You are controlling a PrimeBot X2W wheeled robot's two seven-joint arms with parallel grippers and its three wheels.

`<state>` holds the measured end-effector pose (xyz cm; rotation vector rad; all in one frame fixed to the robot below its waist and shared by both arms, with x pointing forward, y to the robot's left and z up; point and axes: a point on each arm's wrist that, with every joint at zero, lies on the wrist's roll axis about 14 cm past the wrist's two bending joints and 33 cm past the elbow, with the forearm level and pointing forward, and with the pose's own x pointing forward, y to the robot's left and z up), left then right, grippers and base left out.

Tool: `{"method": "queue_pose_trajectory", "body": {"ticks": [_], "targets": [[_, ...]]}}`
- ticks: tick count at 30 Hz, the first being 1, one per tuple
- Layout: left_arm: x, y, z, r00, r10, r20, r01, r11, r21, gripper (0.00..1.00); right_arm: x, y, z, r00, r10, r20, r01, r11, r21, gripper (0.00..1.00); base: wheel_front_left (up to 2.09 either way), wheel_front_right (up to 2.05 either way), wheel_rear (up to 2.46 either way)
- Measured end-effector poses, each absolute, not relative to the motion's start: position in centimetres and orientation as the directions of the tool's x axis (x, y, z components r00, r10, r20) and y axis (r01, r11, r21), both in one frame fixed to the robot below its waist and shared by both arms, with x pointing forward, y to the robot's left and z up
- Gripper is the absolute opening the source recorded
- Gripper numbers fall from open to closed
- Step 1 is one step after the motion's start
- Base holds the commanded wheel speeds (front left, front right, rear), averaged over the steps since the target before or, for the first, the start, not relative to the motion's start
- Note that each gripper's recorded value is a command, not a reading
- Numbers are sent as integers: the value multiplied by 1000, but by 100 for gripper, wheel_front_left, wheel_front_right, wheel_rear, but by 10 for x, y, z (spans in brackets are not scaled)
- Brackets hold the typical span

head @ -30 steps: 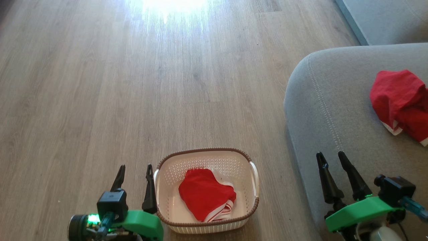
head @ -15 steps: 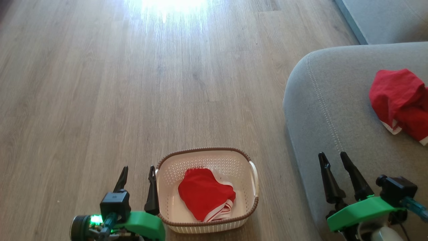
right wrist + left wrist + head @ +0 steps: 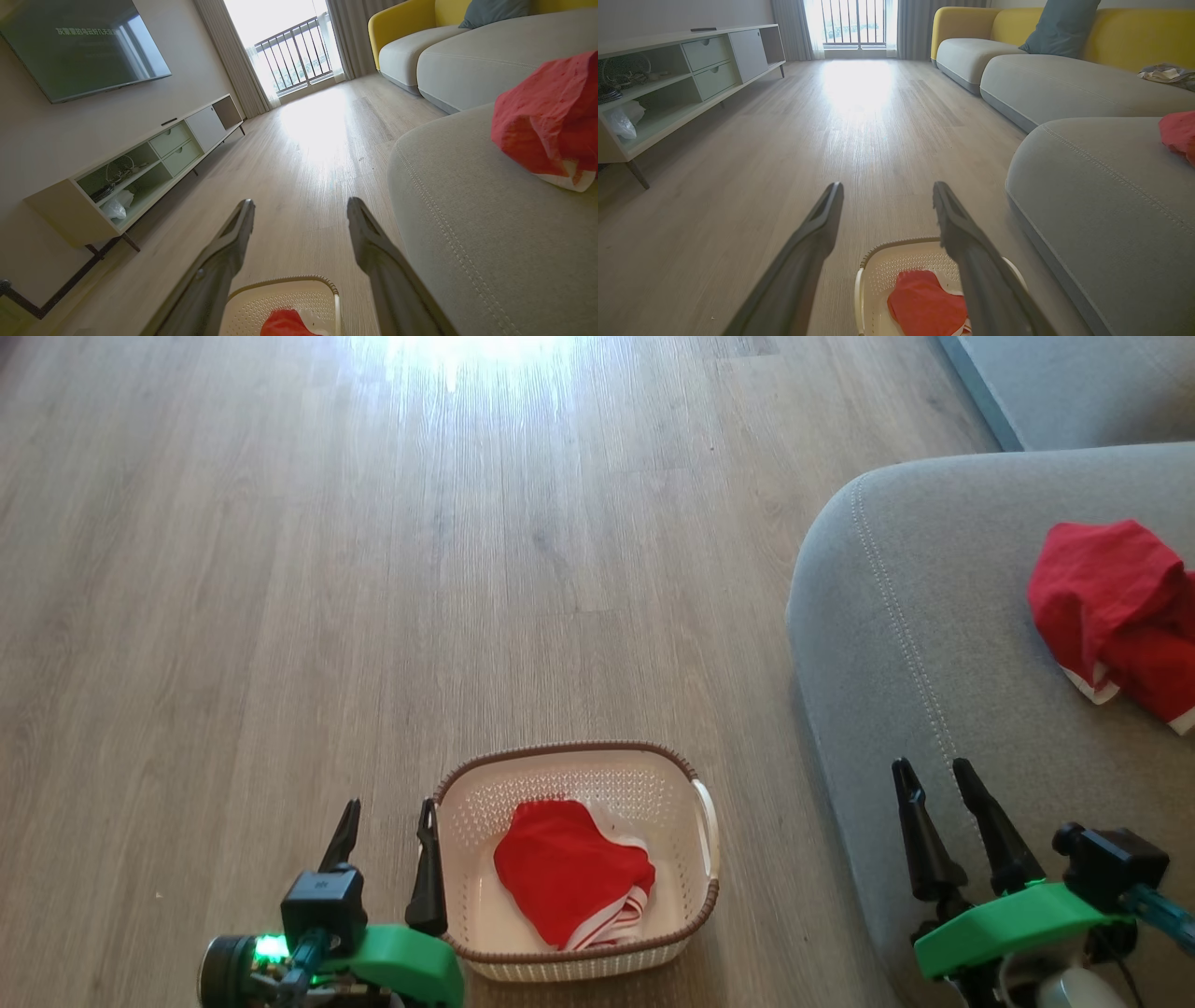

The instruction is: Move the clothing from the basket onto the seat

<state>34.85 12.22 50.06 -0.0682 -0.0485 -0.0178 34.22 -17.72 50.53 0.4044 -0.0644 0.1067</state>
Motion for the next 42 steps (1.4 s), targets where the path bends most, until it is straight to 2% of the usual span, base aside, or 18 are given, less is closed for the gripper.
{"method": "queue_pose_trajectory", "body": {"ticks": [13, 17, 22, 27, 32, 38, 42], "targets": [[355, 110, 481, 998, -60, -13, 58, 995, -75, 100, 345, -183, 489, 997, 71, 29, -77, 913, 401, 100, 0, 0, 0], [364, 93, 467, 991, -125, -54, 121, 990, -71, 100, 348, -188, 473, 998, 56, -22, -42, 914, 403, 100, 0, 0, 0], [397, 64, 448, 969, -230, -93, 226, 973, -56, 100, 363, -194, 452, 995, 38, -87, -1, 917, 398, 100, 0, 0, 0], [420, 38, 393, 917, -327, -228, 326, 944, -44, 100, 379, -202, 427, 988, 18, -156, 45, 921, 388, 100, 0, 0, 0], [441, 11, 327, 820, -430, -379, 459, 888, -14, 100, 390, -205, 394, 970, 9, -243, 87, 921, 380, 100, 0, 0, 0], [480, -15, 278, 746, -488, -453, 556, 831, 22, 100, 396, -212, 361, 947, -19, -322, 141, 923, 359, 100, 0, 0, 0], [485, -25, 233, 664, -504, -553, 611, 791, 12, 100, 401, -208, 347, 936, -20, -351, 160, 913, 375, 100, 0, 0, 0]]}}
